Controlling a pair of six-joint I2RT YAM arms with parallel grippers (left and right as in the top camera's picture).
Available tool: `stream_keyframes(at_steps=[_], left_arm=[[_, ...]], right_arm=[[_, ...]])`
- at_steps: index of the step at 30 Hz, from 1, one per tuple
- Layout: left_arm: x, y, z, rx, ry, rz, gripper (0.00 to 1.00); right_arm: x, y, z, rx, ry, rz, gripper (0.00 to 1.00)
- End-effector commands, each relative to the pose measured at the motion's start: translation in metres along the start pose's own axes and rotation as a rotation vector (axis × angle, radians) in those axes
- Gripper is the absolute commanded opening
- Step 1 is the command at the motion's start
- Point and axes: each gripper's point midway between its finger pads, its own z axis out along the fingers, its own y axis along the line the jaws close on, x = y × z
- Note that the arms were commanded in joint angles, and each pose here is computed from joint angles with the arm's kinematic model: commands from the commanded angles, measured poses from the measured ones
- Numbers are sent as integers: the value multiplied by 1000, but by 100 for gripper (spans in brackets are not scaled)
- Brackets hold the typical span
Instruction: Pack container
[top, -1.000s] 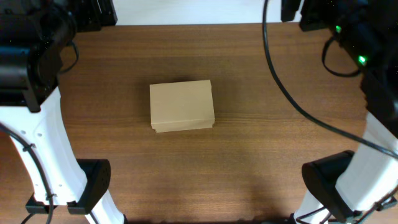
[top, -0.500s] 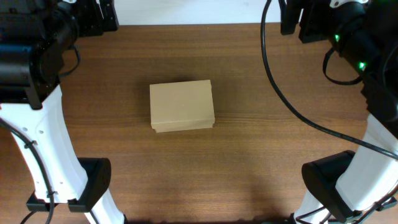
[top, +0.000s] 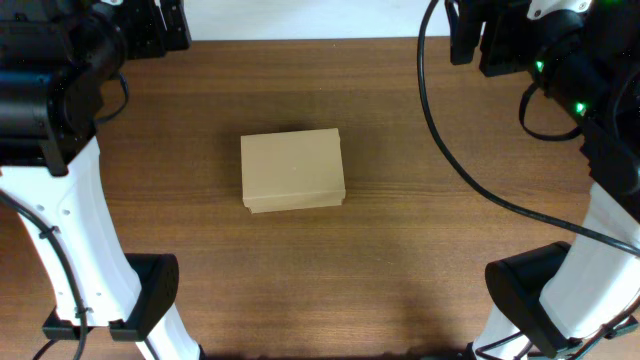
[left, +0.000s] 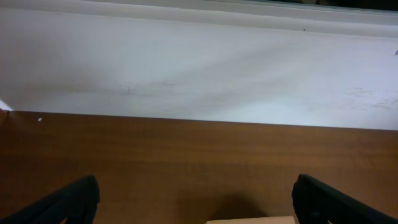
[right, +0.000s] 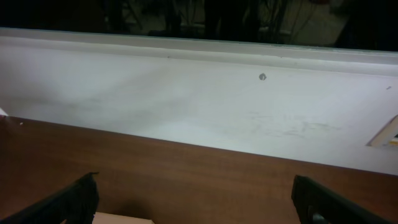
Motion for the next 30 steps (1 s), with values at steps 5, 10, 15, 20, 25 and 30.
stream_keyframes(at_steps=[5,10,15,20,25,30], left_arm=[[1,3,2,-13,4,5,100],[1,3,2,-13,4,5,100],[1,3,2,-13,4,5,100],[1,3,2,-13,4,5,100],[1,3,2,-13,4,5,99],[1,3,2,-13,4,5,100]], right_arm=[[1,0,2,-2,4,0,99],[5,5,-1,-32,20,0,99],[1,6,-29,-45,-4,1,99],[7,-3,-61,-24,-3,7,99],[33,-21,-83,27,-10,26,99],[89,-37,-100,83,36,47,99]])
